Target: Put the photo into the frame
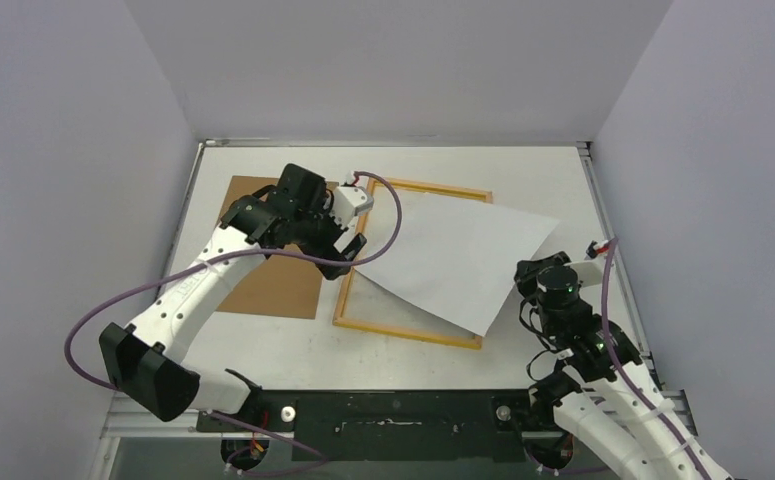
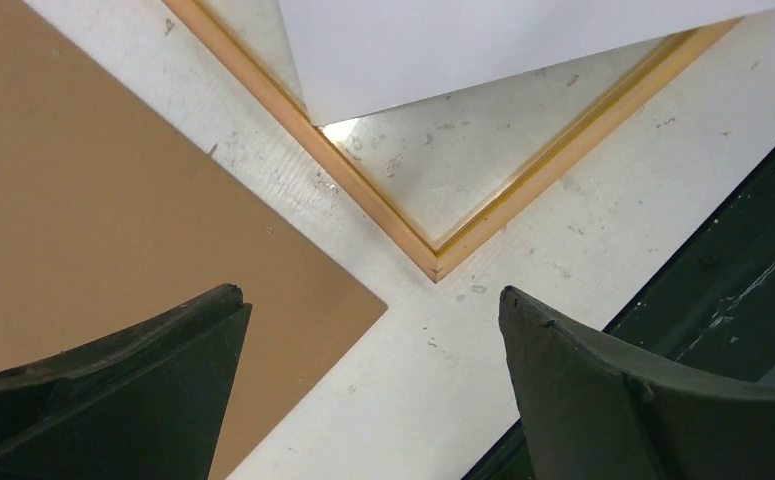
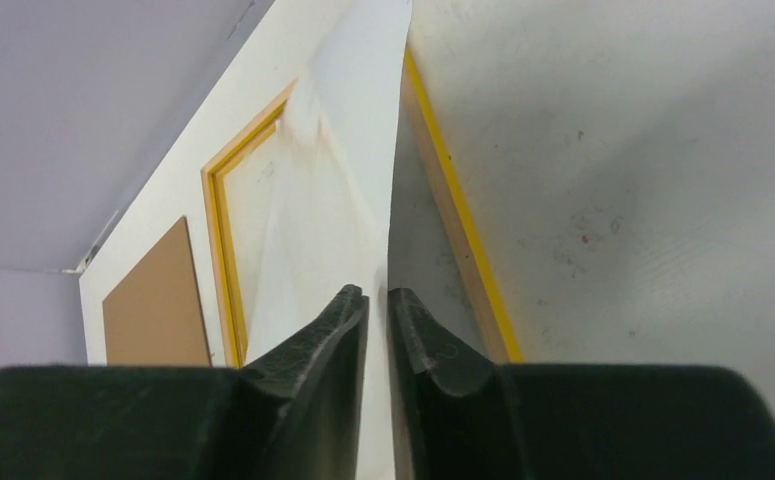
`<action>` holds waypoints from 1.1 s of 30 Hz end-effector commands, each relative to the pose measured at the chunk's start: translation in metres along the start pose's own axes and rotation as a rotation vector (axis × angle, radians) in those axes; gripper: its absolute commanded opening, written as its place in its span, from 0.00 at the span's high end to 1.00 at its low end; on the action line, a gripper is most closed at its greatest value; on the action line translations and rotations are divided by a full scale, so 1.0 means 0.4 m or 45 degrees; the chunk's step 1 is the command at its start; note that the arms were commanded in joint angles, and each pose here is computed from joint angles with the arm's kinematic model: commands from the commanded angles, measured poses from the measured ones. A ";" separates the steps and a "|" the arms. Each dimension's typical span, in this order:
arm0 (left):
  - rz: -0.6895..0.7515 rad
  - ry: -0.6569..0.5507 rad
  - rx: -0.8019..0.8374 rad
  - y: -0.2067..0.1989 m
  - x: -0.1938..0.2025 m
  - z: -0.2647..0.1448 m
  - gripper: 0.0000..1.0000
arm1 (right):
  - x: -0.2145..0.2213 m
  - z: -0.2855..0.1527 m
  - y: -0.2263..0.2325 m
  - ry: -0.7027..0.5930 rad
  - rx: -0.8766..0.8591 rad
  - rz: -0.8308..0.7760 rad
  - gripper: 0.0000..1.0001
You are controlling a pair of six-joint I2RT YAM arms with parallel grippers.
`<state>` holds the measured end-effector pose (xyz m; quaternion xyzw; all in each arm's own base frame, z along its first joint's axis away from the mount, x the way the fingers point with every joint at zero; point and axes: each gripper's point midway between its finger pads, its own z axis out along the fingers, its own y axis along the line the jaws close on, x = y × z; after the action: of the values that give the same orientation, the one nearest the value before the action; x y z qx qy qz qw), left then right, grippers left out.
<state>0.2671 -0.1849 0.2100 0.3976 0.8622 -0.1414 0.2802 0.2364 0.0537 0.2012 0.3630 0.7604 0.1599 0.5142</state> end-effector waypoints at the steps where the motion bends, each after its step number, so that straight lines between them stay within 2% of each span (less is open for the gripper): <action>1: 0.214 -0.127 -0.093 0.003 -0.064 -0.066 0.04 | 0.045 -0.011 0.029 0.104 -0.042 -0.012 0.79; 7: 0.319 -0.199 -0.072 -0.026 -0.107 -0.070 0.04 | 0.129 -0.013 0.091 0.272 -0.154 -0.166 0.59; 9: 0.333 -0.214 -0.075 -0.028 -0.110 -0.068 0.04 | 0.175 -0.017 0.113 0.390 -0.212 -0.246 0.49; 12: 0.345 -0.192 -0.088 -0.024 -0.097 -0.059 0.04 | 0.206 -0.021 0.108 0.506 -0.189 -0.414 0.31; 16: 0.359 -0.154 -0.119 -0.010 -0.077 -0.045 0.04 | 0.154 -0.029 0.132 0.452 -0.219 -0.548 0.19; 20: 0.341 -0.144 -0.122 -0.009 -0.068 -0.037 0.04 | 0.072 0.042 0.204 0.356 -0.283 -0.714 0.18; 22: 0.326 -0.140 -0.152 0.001 -0.068 -0.038 0.04 | 0.047 0.123 0.235 0.395 -0.362 -0.772 0.17; 26: 0.271 -0.152 -0.298 0.047 -0.077 -0.062 0.04 | 0.050 0.281 0.250 0.609 -0.492 -0.907 0.17; 29: 0.260 -0.190 -0.393 0.077 -0.083 -0.088 0.04 | 0.047 0.366 0.264 0.683 -0.636 -0.851 0.18; 33: 0.183 -0.226 -0.447 0.111 -0.086 -0.113 0.04 | 0.029 0.476 0.215 0.787 -0.654 -0.797 0.19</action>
<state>0.2854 -0.1695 0.2364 0.4424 0.8170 -0.0213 0.3693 0.4120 0.0973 0.1480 -0.0123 0.9163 0.2071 0.3426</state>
